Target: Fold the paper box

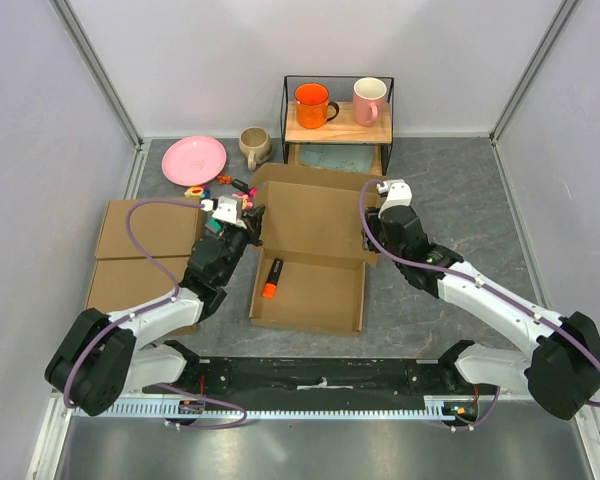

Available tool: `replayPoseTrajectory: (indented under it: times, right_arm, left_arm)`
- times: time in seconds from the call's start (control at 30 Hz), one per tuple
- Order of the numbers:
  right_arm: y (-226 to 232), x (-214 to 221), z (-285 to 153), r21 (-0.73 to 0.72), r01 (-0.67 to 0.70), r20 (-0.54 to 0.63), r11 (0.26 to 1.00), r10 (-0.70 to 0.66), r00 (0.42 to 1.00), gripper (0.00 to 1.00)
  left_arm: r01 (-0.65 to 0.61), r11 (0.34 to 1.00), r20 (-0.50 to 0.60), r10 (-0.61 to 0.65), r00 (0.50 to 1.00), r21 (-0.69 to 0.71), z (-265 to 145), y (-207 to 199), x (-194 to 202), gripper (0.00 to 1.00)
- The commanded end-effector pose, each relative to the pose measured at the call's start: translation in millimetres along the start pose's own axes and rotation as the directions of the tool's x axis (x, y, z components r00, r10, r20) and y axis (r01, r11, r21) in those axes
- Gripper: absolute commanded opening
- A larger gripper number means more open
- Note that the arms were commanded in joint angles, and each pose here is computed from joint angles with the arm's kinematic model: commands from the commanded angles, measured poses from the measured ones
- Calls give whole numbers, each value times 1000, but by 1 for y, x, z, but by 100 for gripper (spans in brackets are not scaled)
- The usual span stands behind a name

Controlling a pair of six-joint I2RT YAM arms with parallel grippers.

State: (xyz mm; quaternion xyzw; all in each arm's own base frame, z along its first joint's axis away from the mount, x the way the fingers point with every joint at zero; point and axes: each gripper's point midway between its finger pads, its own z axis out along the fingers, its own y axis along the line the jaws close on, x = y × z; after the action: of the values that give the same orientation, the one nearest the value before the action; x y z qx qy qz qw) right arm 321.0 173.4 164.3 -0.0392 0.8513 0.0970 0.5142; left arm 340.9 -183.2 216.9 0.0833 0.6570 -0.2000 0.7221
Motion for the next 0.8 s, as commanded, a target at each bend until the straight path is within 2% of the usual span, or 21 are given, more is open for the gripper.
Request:
replayPoseTrajectory:
  times: [0.0, 0.13, 0.3, 0.4, 0.53, 0.63, 0.77]
  right_arm:
    - [8, -2, -9, -42, 12, -35, 999, -13, 999, 52]
    - [12, 2, -11, -70, 30, -63, 997, -34, 997, 54]
    - [13, 3, -9, -72, 62, -95, 995, -69, 993, 49]
    - [12, -9, -11, -60, 68, -71, 996, -72, 995, 47]
    - [9, -33, -14, -37, 82, -45, 996, -83, 996, 55]
    - [13, -59, -16, -51, 73, -22, 996, -74, 997, 57]
    - [15, -69, -16, -79, 68, -23, 995, -70, 997, 57]
  left_arm:
    - [-32, 998, 163, 41, 986, -56, 2, 9, -34, 2]
    - [-28, 998, 181, 38, 983, -55, 3, 9, -32, 2]
    - [-43, 998, 183, 52, 982, -52, 3, 9, -31, 2]
    - [-59, 997, 191, 68, 979, -51, 2, 9, -33, 2]
    - [-82, 996, 200, 89, 976, -46, 0, 9, -35, 2]
    - [-83, 996, 200, 89, 976, -39, -1, 7, -34, 2]
    - [-111, 993, 203, 116, 972, -34, -2, 7, -34, 2]
